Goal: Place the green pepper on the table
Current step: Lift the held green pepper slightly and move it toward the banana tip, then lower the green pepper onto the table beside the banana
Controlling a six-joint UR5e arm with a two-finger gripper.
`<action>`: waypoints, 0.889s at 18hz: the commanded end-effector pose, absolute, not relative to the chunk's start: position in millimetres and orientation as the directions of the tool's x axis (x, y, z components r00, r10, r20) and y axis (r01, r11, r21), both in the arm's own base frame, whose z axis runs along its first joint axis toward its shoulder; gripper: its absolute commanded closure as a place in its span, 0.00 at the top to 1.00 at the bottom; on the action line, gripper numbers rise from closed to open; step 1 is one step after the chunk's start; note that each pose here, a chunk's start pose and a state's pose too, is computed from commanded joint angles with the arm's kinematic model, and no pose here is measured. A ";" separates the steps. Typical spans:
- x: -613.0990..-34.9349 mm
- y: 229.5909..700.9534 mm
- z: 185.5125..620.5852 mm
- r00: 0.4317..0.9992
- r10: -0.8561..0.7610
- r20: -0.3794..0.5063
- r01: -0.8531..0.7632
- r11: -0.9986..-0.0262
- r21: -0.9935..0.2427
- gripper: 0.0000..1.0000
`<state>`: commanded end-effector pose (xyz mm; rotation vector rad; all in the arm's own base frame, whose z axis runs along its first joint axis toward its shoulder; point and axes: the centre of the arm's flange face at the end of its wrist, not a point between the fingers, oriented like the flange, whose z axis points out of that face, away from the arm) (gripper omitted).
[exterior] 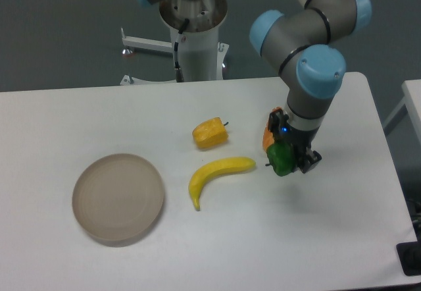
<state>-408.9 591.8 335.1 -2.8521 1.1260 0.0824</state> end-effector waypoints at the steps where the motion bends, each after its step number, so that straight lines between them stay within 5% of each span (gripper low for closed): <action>1: -415.9 593.7 327.9 0.734 -0.675 -0.076 -0.679 -0.733 -0.046 0.07; 7: -438.3 602.1 274.4 0.743 -0.667 -0.060 -0.670 -0.741 -0.052 0.08; 12: -426.7 611.1 248.5 0.729 -0.684 -0.033 -0.684 -0.727 -0.051 0.22; 13: -423.9 613.4 249.0 0.726 -0.687 -0.033 -0.688 -0.724 -0.053 0.33; 16: -421.2 613.9 246.0 0.723 -0.690 -0.024 -0.691 -0.721 -0.053 1.00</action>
